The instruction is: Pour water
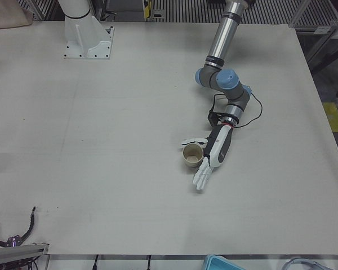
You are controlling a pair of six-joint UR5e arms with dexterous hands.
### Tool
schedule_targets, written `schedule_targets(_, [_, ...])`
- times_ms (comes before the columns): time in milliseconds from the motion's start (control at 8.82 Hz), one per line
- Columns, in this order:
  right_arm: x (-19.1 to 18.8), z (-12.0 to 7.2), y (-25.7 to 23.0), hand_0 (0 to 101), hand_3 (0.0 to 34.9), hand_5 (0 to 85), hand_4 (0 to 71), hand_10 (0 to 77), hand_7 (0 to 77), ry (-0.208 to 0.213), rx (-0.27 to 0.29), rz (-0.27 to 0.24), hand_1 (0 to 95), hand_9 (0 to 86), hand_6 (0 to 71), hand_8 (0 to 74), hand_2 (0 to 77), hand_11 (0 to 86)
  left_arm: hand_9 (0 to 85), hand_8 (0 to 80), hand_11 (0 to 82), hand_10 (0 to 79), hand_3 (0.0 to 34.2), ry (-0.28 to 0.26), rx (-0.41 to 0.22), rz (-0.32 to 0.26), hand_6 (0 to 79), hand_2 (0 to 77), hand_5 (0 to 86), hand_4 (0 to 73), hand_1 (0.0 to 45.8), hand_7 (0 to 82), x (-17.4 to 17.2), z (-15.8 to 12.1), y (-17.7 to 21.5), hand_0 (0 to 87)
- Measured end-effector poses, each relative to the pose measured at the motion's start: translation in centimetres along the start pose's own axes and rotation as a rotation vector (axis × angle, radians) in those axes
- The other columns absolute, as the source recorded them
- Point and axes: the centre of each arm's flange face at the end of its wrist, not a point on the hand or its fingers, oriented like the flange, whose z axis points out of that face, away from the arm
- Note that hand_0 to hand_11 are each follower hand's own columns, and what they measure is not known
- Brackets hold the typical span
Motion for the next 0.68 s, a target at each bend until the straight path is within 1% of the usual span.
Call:
schedule_targets(113, [0.00,0.01,0.02,43,0.0,2.2,4.9,0.0,1.1,0.000,0.000,0.000,8.2,1.1,1.6,1.1,3.8,1.1,1.1,0.5,6.5,2.2,0.1,0.000,0.003,0.000,1.1,21.8,21.3,12.0,26.2,8.2,0.09,0.02,0.10,57.8])
schedule_targets(227, [0.01,0.01,-0.01,43,0.0,2.2,4.9,0.5,1.1,0.000,0.000,0.000,8.7,1.1,1.6,1.1,3.8,1.1,1.1,0.5,6.0,2.2,0.0,0.001,0.005,0.000,1.6,16.9,22.4,12.0,18.5,10.9,0.19,0.05,0.16,54.1])
schedule_targets(340, [0.04,0.01,-0.06,43,0.0,2.2,4.9,0.5,1.1,0.001,0.001,-0.001,8.7,1.1,1.6,1.1,3.8,1.1,1.1,0.5,4.4,2.2,0.0,0.003,0.006,0.000,2.2,8.2,28.4,14.2,19.6,15.3,0.25,0.07,0.20,50.3])
schedule_targets(453, [0.06,0.01,-0.08,43,0.0,2.2,4.9,0.5,1.1,0.001,0.002,-0.002,8.7,1.1,1.6,1.1,3.8,1.1,1.1,0.5,4.4,2.2,0.0,0.002,0.010,-0.002,2.2,19.6,31.1,17.4,12.5,15.3,0.27,0.03,0.15,48.1])
schedule_targets(567, [0.07,0.02,-0.08,43,0.0,2.2,4.9,0.5,1.1,0.001,0.002,-0.002,8.7,1.1,1.6,1.1,3.8,1.1,1.1,0.5,5.5,2.2,0.0,0.001,0.015,-0.004,2.2,19.6,31.1,17.4,12.5,13.1,0.29,-0.01,0.11,48.1])
schedule_targets(680, [0.08,0.03,-0.07,43,0.0,2.2,4.9,0.0,1.1,0.001,0.002,-0.002,8.2,1.1,1.6,1.1,3.8,1.1,1.1,0.5,6.0,2.2,0.1,0.000,0.020,-0.004,2.2,28.4,33.3,21.8,16.9,11.4,0.32,-0.10,0.01,42.6])
